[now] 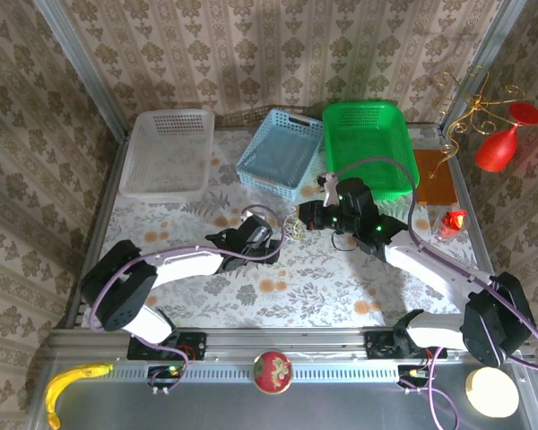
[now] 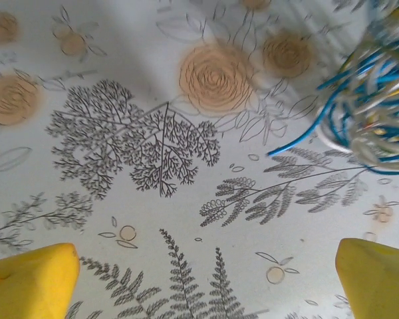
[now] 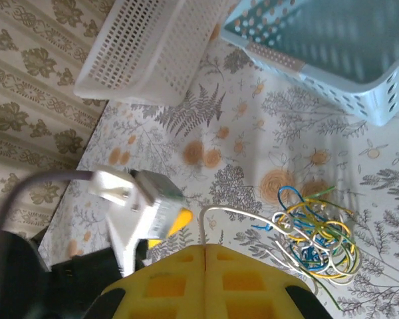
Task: Untangle the cables
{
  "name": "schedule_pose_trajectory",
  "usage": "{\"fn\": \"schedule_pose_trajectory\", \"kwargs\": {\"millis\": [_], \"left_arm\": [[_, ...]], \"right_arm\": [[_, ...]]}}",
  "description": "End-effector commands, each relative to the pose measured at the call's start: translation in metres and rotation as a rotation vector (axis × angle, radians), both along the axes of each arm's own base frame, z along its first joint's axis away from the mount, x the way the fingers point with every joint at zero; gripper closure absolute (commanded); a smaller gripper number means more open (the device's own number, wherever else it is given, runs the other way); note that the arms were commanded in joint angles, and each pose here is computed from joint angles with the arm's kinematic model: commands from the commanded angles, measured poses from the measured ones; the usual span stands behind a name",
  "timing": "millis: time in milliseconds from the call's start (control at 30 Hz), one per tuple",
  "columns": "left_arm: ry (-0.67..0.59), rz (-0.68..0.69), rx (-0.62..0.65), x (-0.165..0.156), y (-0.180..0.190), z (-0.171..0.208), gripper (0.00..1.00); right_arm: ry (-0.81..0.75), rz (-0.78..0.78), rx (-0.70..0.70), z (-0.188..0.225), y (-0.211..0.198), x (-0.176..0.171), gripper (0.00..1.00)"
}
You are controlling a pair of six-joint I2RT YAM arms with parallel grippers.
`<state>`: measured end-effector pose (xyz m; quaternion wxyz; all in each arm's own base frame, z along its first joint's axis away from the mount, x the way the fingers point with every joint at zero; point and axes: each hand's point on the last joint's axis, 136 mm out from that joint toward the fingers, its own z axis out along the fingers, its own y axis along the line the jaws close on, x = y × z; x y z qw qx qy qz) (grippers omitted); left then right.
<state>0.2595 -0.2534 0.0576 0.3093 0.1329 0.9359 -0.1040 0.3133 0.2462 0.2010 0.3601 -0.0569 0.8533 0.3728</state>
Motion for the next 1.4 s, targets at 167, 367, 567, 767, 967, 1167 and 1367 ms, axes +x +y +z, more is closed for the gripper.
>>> {"fn": "schedule_pose_trajectory", "kwargs": {"millis": [167, 367, 567, 767, 967, 1167, 1367], "left_arm": [[-0.046, 0.05, -0.174, 0.003, 0.024, 0.052, 0.0], [-0.106, -0.022, -0.389, 0.002, 0.008, 0.086, 0.0], [-0.146, -0.144, -0.524, -0.006, -0.014, 0.098, 0.03], [-0.161, -0.238, -0.607, -0.013, -0.032, 0.109, 0.14], [-0.171, -0.318, -0.632, -0.017, -0.051, 0.116, 0.23], [-0.18, -0.342, -0.634, -0.014, -0.063, 0.12, 0.3], [-0.185, -0.346, -0.635, -0.008, -0.069, 0.121, 0.33]], "right_arm": [[0.007, 0.078, 0.097, 0.008, 0.017, -0.004, 1.0], [0.015, 0.074, 0.12, 0.011, 0.019, -0.002, 1.0], [0.015, 0.088, 0.169, 0.024, 0.025, -0.002, 1.0], [0.021, 0.076, 0.188, 0.028, 0.025, -0.001, 1.0], [0.039, 0.068, 0.191, 0.023, 0.027, 0.002, 1.0], [0.051, 0.066, 0.188, 0.017, 0.029, 0.003, 1.0], [0.05, 0.07, 0.191, 0.017, 0.031, 0.002, 1.0]]}}
